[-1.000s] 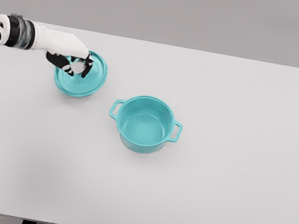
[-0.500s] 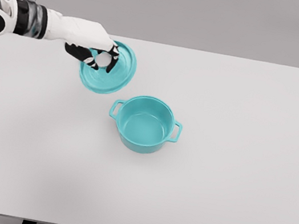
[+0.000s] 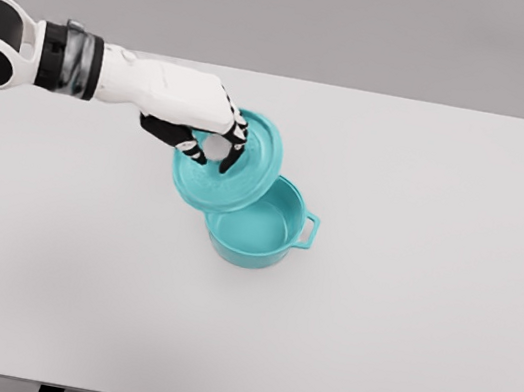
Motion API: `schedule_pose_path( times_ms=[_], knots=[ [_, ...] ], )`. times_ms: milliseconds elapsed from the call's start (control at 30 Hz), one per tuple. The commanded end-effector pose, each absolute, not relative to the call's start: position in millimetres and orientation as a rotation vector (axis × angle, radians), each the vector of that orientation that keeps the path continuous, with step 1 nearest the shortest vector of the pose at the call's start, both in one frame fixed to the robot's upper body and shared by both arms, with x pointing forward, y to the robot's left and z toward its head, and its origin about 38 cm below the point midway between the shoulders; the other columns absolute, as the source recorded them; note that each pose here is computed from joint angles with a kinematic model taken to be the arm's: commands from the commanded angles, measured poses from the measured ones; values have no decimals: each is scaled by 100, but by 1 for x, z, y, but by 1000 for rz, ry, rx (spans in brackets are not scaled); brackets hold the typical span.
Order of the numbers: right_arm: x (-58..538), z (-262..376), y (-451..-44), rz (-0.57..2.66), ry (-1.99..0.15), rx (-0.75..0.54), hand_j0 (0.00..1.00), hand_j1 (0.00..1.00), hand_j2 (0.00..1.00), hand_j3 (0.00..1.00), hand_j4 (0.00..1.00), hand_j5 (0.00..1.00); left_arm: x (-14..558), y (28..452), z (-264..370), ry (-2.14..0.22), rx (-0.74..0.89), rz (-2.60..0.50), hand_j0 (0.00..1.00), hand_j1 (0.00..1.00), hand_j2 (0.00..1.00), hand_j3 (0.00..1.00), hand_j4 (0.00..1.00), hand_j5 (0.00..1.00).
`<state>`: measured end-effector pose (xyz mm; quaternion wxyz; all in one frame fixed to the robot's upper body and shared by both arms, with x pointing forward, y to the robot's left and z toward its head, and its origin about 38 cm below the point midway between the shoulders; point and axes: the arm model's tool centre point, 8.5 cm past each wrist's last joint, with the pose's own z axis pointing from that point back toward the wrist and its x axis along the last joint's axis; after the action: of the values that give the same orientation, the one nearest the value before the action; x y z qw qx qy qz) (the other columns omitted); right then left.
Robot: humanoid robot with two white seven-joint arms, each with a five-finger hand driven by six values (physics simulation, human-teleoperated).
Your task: Cover the pot with left arm
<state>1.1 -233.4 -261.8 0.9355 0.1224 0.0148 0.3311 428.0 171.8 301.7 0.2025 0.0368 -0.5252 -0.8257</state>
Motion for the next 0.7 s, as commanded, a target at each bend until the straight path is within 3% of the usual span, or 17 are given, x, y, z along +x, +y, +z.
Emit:
schedule_pose_path(
  times_ms=[0,667],
  knots=[
    [1,-262,-233,677,30,250,100,100,100,100,100,100,428,159,296,-1455,82,-2297,38,38,38,38,38,38],
    [2,-262,-233,677,29,250,100,100,100,100,100,100,431,134,263,-1405,-11,-2304,40,40,40,40,40,40]
  ],
)
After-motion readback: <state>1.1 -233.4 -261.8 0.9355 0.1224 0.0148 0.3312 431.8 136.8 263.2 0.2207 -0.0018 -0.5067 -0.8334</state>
